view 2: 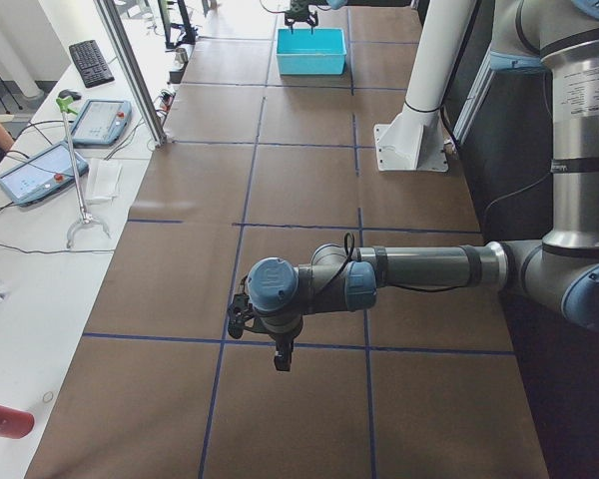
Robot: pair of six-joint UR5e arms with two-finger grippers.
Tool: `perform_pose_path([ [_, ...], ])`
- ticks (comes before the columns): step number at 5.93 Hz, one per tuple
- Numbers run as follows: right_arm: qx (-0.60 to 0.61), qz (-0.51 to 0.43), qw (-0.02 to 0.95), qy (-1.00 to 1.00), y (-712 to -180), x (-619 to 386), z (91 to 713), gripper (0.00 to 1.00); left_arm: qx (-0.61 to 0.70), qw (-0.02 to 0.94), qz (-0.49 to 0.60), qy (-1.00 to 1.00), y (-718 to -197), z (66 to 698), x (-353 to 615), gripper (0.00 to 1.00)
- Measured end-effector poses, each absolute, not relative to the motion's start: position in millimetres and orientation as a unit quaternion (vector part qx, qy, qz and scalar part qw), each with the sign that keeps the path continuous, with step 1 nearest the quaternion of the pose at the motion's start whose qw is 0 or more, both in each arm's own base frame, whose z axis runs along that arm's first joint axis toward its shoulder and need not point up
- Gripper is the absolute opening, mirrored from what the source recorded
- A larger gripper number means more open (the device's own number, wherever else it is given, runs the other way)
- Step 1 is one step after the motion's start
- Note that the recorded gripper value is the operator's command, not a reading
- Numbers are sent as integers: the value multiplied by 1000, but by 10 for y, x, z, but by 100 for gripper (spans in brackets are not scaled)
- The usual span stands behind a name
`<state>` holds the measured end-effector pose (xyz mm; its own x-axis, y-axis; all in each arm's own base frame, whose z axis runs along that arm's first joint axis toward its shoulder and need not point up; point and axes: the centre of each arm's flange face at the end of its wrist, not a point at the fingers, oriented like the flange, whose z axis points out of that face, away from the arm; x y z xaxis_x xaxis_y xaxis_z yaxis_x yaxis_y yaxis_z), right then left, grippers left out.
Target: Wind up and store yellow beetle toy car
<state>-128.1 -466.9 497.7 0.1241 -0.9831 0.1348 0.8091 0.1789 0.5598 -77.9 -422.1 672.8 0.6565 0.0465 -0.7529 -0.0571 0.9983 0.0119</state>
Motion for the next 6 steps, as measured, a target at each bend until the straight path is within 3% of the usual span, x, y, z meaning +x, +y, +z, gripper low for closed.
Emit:
perform_pose_path([
  [3,157,-499,810,-266,-4850,-293,5366,100,-11,910,27,414,-4209,6776,-776,100],
  [6,86,-279,897,-332,-4564,486,6003,100,-33,909,-16,414,-4210,6806,-774,100],
])
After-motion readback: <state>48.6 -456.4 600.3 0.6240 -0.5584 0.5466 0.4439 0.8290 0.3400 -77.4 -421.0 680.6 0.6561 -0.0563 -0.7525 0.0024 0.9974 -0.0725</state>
